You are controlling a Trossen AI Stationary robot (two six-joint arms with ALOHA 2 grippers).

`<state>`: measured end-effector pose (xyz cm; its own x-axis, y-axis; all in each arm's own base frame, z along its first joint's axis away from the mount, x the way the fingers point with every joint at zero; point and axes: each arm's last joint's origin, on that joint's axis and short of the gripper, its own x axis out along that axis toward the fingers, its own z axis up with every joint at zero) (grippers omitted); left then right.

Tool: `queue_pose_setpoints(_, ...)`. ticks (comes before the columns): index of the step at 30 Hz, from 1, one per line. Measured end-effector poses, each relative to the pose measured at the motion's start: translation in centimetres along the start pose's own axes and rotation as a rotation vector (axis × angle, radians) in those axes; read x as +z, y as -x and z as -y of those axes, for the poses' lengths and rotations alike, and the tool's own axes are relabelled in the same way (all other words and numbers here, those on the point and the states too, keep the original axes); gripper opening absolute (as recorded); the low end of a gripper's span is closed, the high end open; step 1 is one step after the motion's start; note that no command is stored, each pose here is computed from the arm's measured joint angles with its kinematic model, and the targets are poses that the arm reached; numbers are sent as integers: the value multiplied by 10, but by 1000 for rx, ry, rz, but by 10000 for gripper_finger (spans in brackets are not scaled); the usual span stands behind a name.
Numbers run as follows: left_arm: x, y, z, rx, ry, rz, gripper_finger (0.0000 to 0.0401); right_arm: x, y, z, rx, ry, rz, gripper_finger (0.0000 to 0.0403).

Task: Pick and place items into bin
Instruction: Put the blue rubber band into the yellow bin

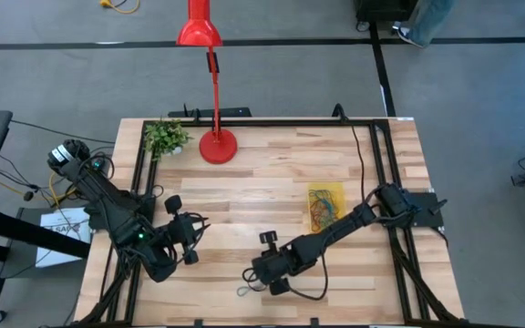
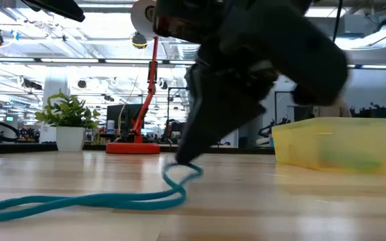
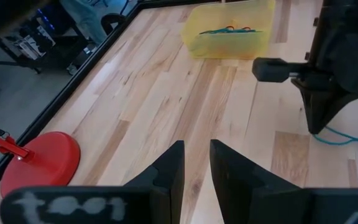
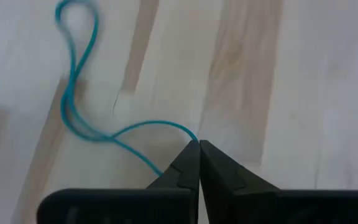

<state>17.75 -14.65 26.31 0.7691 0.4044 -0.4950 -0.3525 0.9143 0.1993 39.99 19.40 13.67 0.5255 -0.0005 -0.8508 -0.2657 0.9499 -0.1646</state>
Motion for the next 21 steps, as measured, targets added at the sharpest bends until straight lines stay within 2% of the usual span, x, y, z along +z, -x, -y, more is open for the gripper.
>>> queue_pose_setpoints(6, 0, 0, 0, -1, 0, -2, 67, 3, 7, 0, -3, 0, -59, 1)
queue_pose_setpoints(9, 0, 0, 0, -2, 0, -3, 67, 5, 18, 3, -40, 26, -151, 1)
queue_pose_setpoints(13, 0, 0, 0, -6, 0, -6, 67, 0, 43, 14, -227, 53, -375, 1)
queue_pose_setpoints(18, 0, 0, 0, -6, -2, -6, 67, -11, 84, 32, -502, -40, -635, 0)
queue_pose_setpoints(19, 0, 0, 0, -6, -6, -6, 67, -12, 89, 34, -543, -72, -656, 0)
queue_pose_setpoints(21, 0, 0, 0, -6, -13, -6, 67, -10, 91, 34, -539, -106, -611, 0)
